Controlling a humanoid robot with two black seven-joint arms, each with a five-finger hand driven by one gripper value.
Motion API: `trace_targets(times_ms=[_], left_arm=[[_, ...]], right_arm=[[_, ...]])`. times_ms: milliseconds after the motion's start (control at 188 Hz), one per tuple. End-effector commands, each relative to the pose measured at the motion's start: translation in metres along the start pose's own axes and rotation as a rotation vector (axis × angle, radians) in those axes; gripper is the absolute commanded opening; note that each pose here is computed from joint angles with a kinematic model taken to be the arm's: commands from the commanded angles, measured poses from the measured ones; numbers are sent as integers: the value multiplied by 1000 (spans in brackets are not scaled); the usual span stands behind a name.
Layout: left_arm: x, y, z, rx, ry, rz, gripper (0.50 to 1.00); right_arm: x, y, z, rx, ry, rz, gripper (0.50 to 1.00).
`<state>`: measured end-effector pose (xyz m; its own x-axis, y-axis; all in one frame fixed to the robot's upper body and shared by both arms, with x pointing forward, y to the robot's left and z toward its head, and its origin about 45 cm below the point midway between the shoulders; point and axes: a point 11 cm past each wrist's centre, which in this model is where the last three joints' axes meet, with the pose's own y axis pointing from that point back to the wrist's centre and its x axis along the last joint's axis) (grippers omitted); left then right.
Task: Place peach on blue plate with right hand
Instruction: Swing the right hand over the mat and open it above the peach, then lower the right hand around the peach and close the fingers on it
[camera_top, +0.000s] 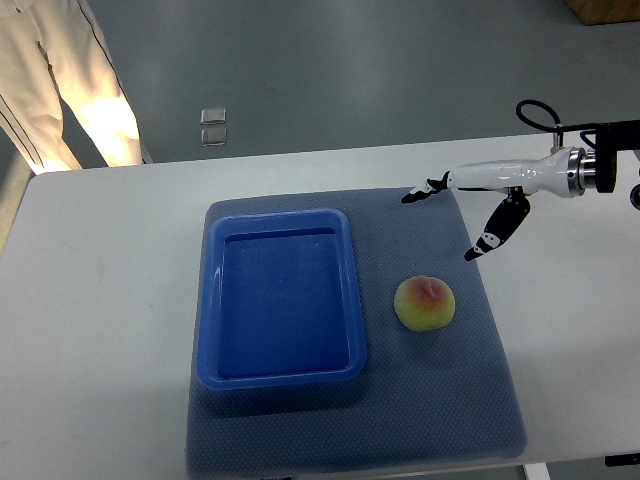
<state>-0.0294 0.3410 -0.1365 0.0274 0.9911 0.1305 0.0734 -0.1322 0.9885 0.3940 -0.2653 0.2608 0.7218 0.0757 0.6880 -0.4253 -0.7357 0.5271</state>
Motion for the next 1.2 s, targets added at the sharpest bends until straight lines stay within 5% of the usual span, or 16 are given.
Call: trace_targets(times_ms=[0, 1196], left_arm=[[0, 0, 0, -1, -1, 0, 1000], [0, 0, 0, 1, 1, 0, 1000]], right_arm=[[-7, -5, -8, 5, 42, -58, 930], [-71, -50, -7, 33, 16, -151, 928]])
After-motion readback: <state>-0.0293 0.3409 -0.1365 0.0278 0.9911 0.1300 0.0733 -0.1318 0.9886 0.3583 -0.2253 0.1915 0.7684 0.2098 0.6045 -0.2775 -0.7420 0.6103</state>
